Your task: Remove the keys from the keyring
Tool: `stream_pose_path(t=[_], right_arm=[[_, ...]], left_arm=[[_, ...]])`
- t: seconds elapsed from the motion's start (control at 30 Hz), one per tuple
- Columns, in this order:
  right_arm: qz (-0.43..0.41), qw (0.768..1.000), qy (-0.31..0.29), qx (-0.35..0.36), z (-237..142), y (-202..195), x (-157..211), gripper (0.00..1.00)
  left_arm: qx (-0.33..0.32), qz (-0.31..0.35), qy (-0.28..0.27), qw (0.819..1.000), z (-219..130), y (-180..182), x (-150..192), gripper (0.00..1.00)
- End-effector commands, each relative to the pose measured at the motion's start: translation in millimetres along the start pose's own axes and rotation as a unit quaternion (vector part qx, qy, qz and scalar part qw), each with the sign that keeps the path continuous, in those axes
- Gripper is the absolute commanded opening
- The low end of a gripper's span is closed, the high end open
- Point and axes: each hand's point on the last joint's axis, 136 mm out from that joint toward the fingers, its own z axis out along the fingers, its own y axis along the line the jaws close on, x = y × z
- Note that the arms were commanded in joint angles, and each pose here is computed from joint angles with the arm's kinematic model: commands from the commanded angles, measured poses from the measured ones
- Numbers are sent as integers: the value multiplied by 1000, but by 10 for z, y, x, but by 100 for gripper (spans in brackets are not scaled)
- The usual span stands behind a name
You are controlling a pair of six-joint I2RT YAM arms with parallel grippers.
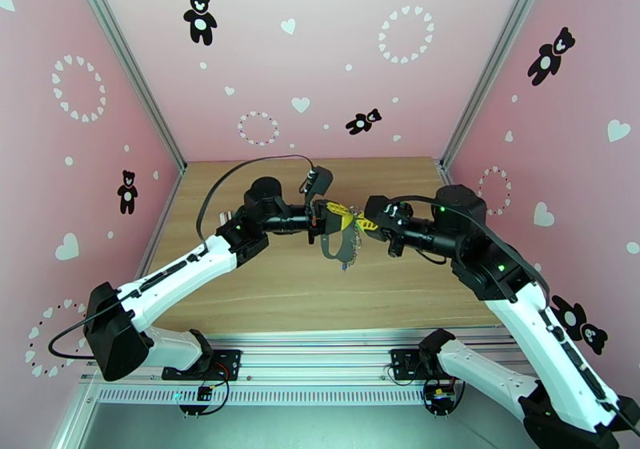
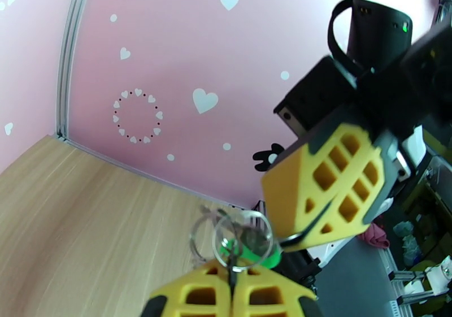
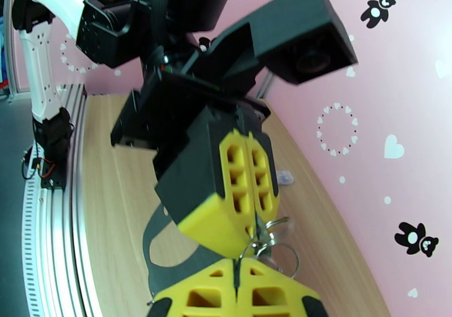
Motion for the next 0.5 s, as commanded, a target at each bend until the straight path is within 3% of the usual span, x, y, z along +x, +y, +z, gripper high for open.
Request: stream_pose_path(t=[0.0, 0.47], right_arm=[[10, 997, 66, -40, 30, 243, 334, 0], [-22, 994, 97, -39, 408, 184, 332, 0]], left_arm=[[-31, 15, -62, 997, -121, 110, -389, 0], [-49, 21, -29, 998, 23, 214, -288, 0]])
